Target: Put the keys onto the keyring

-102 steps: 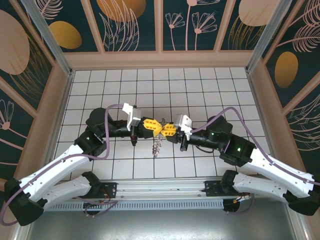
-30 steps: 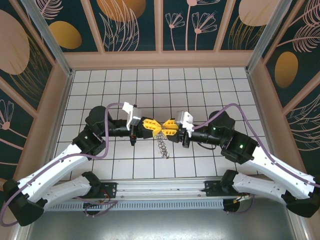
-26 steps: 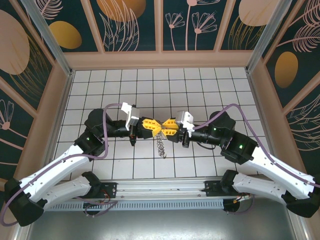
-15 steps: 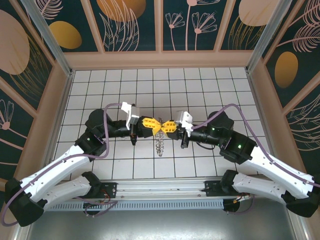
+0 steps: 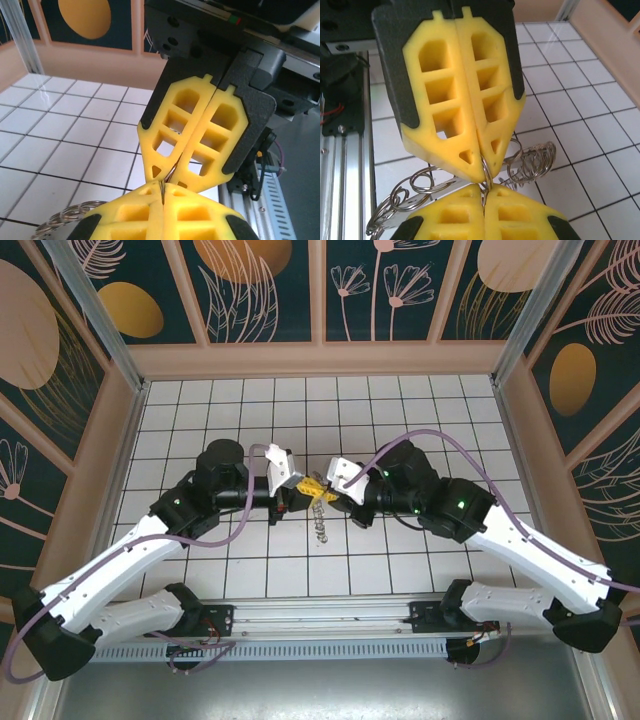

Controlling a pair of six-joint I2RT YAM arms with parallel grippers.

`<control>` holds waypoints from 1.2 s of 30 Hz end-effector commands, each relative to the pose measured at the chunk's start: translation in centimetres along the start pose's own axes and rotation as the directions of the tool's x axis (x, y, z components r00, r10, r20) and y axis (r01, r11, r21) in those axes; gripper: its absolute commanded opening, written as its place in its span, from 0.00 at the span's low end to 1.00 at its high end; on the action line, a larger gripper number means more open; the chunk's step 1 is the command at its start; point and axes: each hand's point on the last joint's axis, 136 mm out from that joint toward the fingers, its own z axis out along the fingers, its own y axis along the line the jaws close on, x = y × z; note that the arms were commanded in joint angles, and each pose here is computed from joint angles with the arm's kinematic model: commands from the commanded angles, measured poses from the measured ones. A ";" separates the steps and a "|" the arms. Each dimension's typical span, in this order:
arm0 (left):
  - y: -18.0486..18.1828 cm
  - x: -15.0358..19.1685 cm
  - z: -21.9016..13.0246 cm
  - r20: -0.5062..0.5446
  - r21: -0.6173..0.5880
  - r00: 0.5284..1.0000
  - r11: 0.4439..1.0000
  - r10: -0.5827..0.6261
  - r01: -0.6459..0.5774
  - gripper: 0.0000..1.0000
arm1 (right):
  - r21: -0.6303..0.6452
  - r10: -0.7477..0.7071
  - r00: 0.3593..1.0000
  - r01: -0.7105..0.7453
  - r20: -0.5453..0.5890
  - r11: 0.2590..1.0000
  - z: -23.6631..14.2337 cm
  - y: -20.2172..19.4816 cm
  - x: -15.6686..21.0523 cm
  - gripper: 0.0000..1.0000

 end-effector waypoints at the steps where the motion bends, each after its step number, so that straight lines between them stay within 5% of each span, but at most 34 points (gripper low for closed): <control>1: -2.0 2.2 0.4 -0.089 0.109 0.996 0.994 -0.019 0.028 0.00 | 0.088 -0.084 0.989 0.073 0.121 0.993 -1.7 -2.3 -4.7 0.00; 6: -2.7 -0.1 -0.4 -0.007 0.122 1.000 0.993 -0.005 0.006 0.00 | 0.095 -0.085 0.986 0.072 0.140 0.993 -1.8 -3.0 -5.4 0.00; 9: -3.0 -2.1 -1.1 0.073 0.110 0.997 0.994 0.001 -0.009 0.00 | 0.088 -0.054 0.981 0.039 0.186 0.995 -1.6 -2.6 -5.2 0.09; 19: -4.1 -6.8 -2.2 0.277 0.160 0.961 0.985 0.023 -0.070 0.00 | 0.011 0.040 0.873 -0.052 0.485 0.999 -3.3 -0.7 -7.2 0.18; 36: -4.9 -9.1 -3.4 0.416 0.191 0.910 0.978 -0.004 -0.083 0.00 | 0.067 0.028 0.840 -0.076 0.543 0.995 -5.1 -0.7 -6.2 0.13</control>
